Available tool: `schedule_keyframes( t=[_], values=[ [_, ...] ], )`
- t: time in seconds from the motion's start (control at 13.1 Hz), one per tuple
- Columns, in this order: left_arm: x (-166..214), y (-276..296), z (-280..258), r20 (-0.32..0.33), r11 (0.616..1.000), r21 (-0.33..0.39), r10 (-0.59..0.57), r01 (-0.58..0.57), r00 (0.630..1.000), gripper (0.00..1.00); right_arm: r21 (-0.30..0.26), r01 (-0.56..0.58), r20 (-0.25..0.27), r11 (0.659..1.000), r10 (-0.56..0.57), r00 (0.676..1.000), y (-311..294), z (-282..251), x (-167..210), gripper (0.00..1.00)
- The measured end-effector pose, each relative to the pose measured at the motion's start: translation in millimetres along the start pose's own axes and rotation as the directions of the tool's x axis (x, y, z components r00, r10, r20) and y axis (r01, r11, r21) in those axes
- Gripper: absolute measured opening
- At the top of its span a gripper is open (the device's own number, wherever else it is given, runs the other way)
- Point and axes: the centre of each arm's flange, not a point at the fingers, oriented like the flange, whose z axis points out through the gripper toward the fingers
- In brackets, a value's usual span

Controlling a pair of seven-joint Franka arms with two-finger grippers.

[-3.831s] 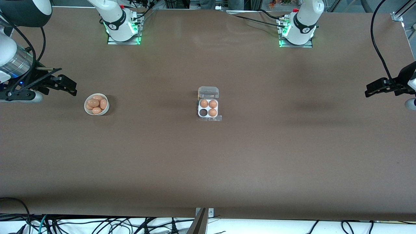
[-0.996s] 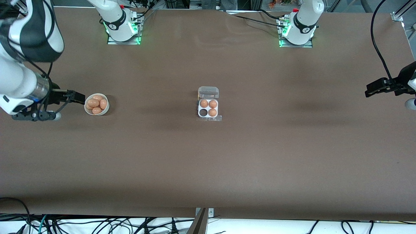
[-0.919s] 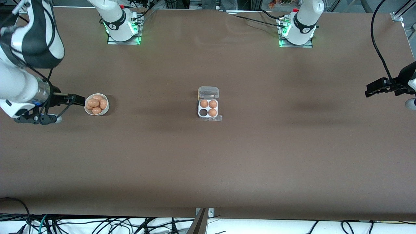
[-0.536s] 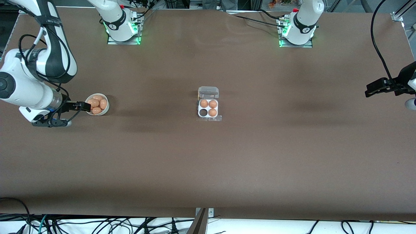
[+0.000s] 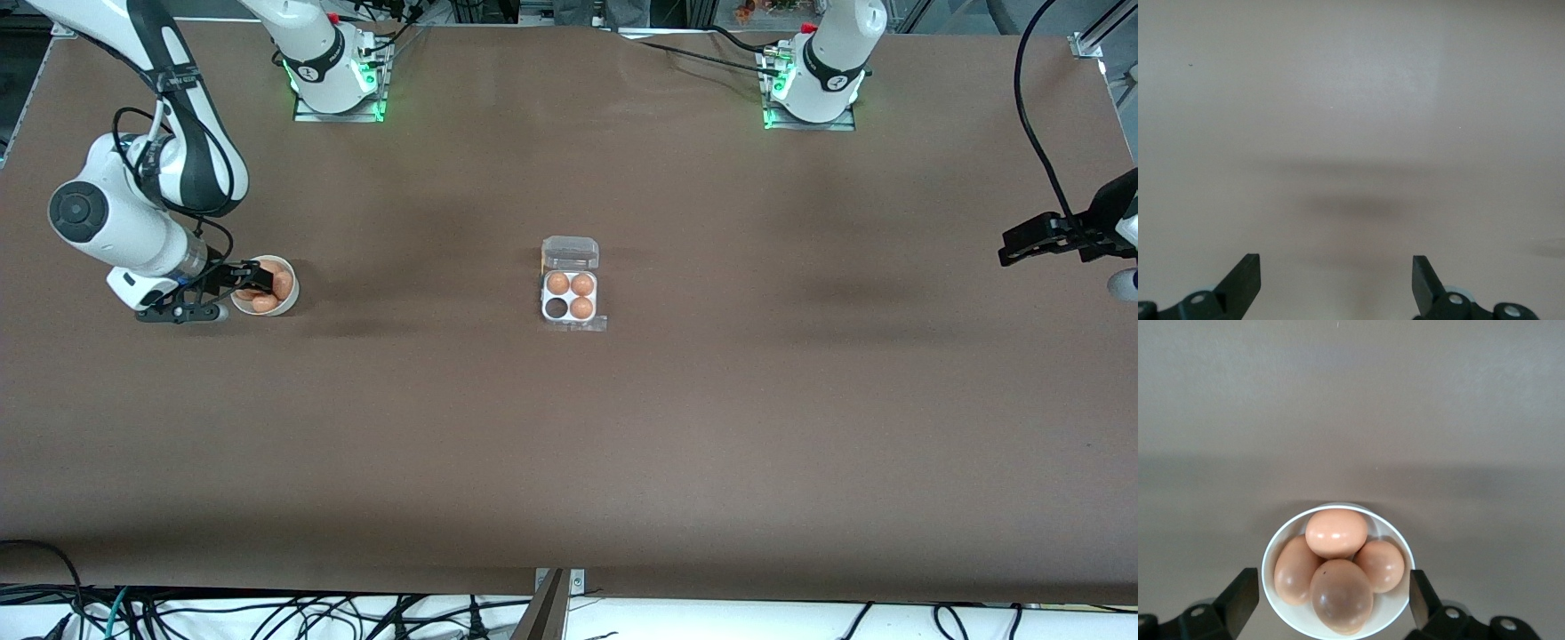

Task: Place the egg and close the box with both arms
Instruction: 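Move the right gripper over the white egg bowl and lower it, then close the right gripper on one brown egg and lift it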

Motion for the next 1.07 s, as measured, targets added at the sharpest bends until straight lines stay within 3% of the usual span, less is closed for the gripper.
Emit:
schedule_keyframes(
  t=[0.84, 0.92, 1.07],
  values=[
    [0, -5, -6, -0.014, 1.0, -0.001, -0.008, 0.008, 1.0, 1.0, 0.011, 0.067, 0.058, 0.998, -0.068, 0.996, 0, 28, -7, 0.98],
    [0, -5, -6, -0.014, 1.0, -0.001, -0.008, 0.008, 1.0, 1.0, 0.012, 0.068, 0.062, 0.998, -0.069, 0.996, 0, 29, -8, 0.96],
    [0, -5, -6, -0.014, 1.0, -0.001, -0.008, 0.008, 1.0, 1.0, 0.014, 0.069, 0.069, 0.998, -0.069, 0.995, 0, 29, -8, 0.7]
  ],
)
